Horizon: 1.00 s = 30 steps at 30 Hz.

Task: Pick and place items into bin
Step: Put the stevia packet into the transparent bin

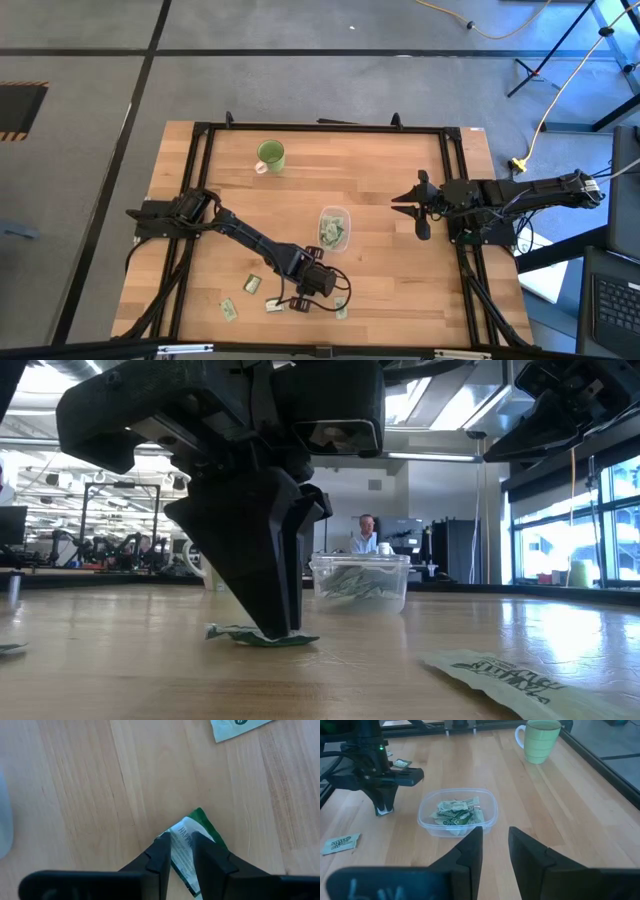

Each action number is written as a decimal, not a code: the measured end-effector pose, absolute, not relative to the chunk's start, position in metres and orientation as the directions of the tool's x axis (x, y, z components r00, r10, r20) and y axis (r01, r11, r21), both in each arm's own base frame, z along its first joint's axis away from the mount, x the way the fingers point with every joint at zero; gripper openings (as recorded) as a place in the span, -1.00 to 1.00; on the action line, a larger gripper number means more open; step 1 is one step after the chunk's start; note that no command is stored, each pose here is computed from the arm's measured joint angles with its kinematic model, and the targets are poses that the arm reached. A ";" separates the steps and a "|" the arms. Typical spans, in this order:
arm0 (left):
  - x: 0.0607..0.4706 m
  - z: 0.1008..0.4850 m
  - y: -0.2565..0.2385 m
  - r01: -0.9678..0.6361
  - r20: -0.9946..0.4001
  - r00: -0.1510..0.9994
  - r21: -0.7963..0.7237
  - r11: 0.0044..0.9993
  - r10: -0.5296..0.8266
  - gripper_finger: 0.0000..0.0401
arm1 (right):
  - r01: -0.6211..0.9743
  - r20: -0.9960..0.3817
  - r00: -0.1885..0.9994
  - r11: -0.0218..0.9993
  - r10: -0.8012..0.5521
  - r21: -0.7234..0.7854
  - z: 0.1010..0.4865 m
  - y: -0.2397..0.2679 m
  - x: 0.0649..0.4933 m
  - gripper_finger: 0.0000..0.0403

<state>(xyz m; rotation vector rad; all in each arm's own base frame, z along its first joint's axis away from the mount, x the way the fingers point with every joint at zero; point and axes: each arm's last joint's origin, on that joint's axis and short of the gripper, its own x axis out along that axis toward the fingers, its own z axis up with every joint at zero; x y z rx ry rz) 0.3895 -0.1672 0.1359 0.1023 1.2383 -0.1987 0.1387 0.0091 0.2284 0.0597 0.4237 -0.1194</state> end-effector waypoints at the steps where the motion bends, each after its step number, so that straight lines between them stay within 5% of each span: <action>1: 0.389 0.136 -0.167 0.206 -0.946 0.311 -0.029 0.978 -0.094 -0.66 | 0.128 -0.413 0.905 0.991 -0.103 0.033 0.228 0.009 0.139 -0.52; 19: 0.385 0.148 -0.163 0.206 -0.944 0.314 -0.037 0.978 -0.102 -0.96 | 0.127 -0.414 0.904 0.991 -0.103 0.031 0.228 0.009 0.139 -0.52; 30: 0.388 0.200 -0.135 0.131 -0.884 0.460 -0.030 0.991 -0.088 -0.98 | 0.127 -0.415 0.904 0.991 -0.103 0.031 0.228 0.009 0.139 -0.52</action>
